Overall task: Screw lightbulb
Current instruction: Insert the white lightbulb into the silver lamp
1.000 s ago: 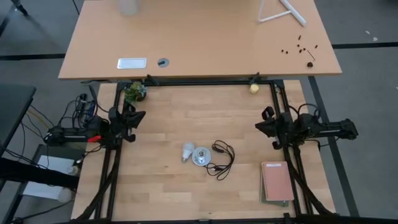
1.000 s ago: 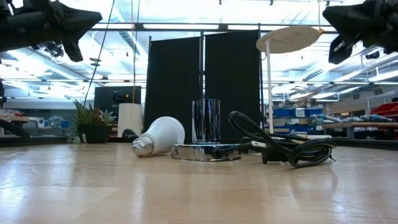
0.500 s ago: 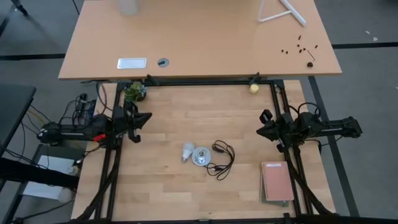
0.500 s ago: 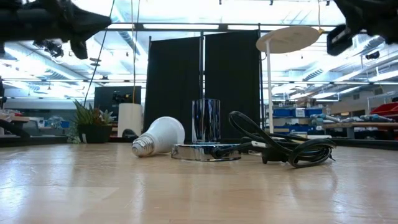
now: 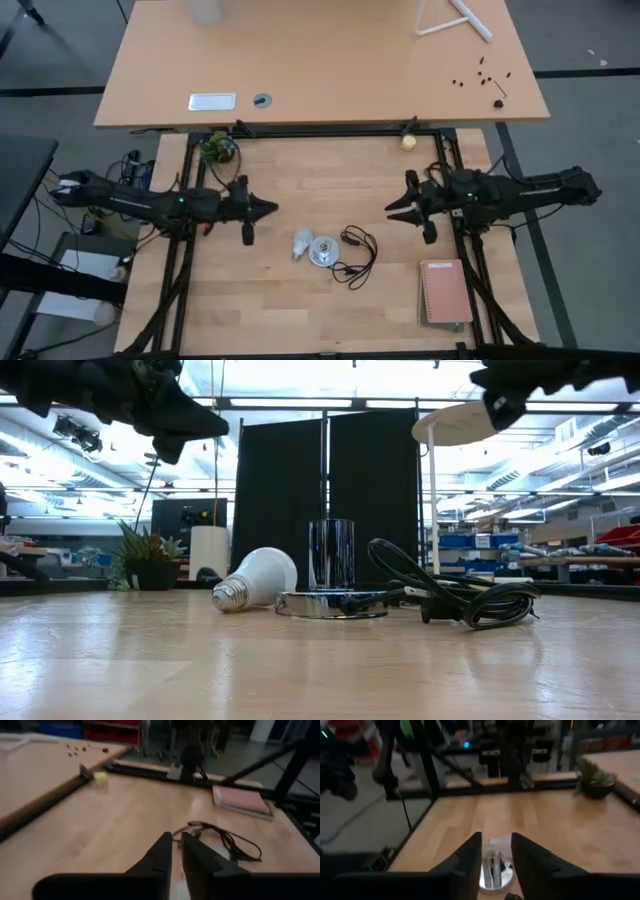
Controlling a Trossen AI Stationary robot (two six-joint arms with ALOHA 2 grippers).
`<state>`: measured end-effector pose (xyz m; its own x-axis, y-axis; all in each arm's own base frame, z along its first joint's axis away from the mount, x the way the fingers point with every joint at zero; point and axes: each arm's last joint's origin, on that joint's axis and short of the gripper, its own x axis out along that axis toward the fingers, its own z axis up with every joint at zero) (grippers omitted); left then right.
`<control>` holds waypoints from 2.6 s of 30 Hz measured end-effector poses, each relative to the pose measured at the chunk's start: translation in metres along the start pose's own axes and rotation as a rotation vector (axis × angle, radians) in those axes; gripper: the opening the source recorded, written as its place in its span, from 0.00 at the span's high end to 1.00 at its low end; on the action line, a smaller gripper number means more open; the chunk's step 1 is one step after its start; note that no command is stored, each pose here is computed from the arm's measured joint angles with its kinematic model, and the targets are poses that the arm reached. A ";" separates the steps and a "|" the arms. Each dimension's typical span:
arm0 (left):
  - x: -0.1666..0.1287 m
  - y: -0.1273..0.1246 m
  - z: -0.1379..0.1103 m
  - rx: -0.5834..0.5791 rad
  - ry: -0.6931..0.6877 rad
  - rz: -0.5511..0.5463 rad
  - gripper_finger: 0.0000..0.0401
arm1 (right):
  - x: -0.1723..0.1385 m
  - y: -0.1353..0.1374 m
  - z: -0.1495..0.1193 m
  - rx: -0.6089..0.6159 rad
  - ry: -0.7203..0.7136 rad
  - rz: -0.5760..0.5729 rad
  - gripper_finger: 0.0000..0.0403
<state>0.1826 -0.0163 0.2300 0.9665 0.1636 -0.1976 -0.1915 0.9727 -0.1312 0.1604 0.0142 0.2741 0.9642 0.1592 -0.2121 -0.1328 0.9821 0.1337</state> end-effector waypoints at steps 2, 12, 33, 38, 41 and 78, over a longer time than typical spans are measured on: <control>0.006 -0.006 -0.003 -0.007 0.041 -0.002 0.82 | 0.010 0.002 0.005 -0.026 0.040 0.011 0.65; 0.014 -0.024 -0.025 -0.162 0.310 0.027 0.65 | 0.049 0.008 0.007 -0.082 0.214 0.062 0.50; 0.059 -0.061 -0.067 -0.322 0.546 0.131 0.65 | 0.085 0.017 -0.024 -0.206 0.355 -0.202 0.49; 0.075 -0.071 -0.066 -0.278 0.622 0.155 0.65 | 0.087 0.018 -0.024 -0.207 0.346 -0.200 0.49; 0.085 -0.077 -0.068 -0.266 0.648 0.165 0.65 | 0.087 0.018 -0.023 -0.207 0.342 -0.199 0.49; 0.126 -0.080 -0.058 -0.460 0.676 0.277 0.64 | 0.088 0.018 -0.021 -0.220 0.320 -0.191 0.49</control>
<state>0.3096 -0.0827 0.1595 0.5937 0.1095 -0.7972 -0.5963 0.7250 -0.3446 0.2376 0.0482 0.2373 0.8609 -0.0384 -0.5073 -0.0378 0.9896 -0.1390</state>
